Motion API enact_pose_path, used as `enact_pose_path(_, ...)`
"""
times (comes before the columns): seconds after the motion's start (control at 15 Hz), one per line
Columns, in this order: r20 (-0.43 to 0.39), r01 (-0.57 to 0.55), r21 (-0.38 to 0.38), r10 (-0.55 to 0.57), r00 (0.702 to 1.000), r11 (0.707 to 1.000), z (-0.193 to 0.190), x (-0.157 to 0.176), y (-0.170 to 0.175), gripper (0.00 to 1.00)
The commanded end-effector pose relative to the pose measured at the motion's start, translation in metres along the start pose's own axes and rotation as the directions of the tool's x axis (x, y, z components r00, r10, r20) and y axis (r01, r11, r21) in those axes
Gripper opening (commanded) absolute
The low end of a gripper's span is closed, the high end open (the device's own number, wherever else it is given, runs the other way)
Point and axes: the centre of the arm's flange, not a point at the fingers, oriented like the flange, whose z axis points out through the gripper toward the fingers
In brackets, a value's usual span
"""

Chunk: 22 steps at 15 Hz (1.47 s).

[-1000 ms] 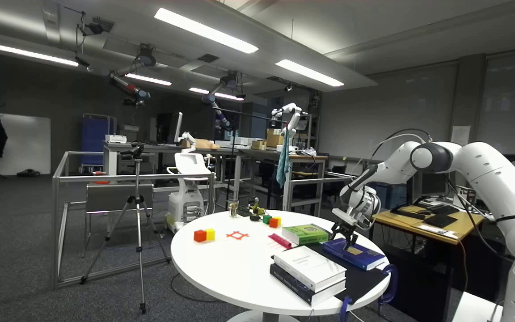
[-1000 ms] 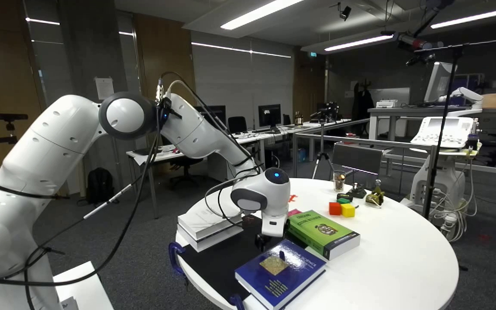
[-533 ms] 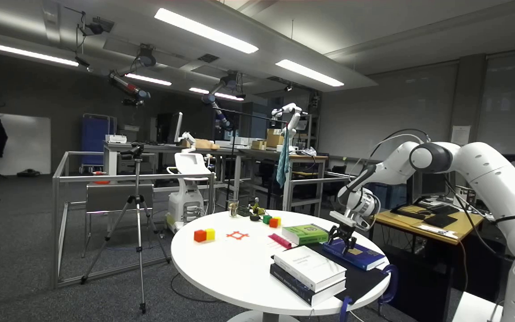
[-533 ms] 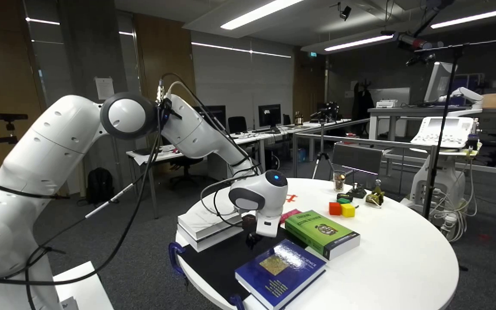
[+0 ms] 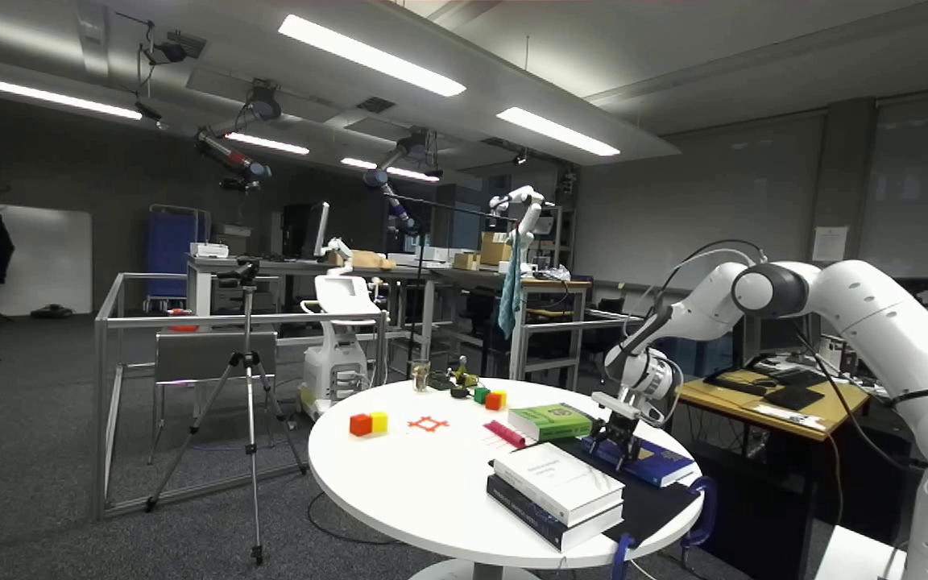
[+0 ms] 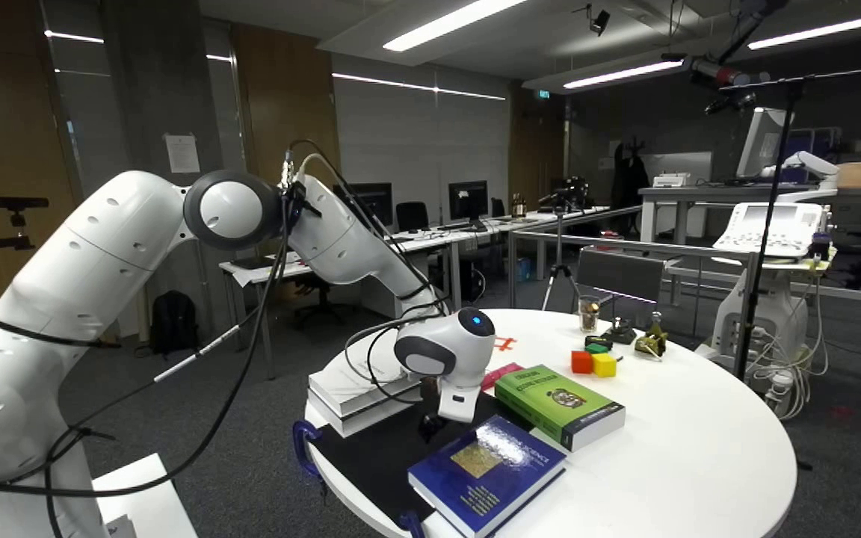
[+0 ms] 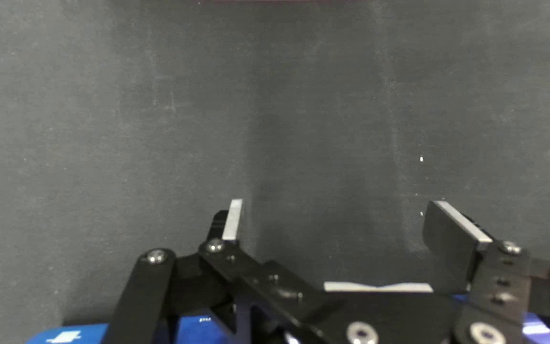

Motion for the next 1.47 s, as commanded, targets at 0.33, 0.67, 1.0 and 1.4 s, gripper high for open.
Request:
enact_pose_path(0.33,-0.011,0.019,-0.007,-0.019,1.0,1.0,-0.008,0.015,-0.004,1.0)
enact_pose_path(0.67,-0.034,0.017,-0.008,-0.017,0.999,1.0,-0.014,0.029,-0.002,1.0)
enact_pose_path(1.0,-0.041,0.028,-0.004,-0.029,0.999,1.0,-0.019,0.036,-0.001,1.0)
enact_pose_path(1.4,-0.053,0.064,-0.008,-0.064,0.997,0.998,-0.028,0.045,0.001,1.0)
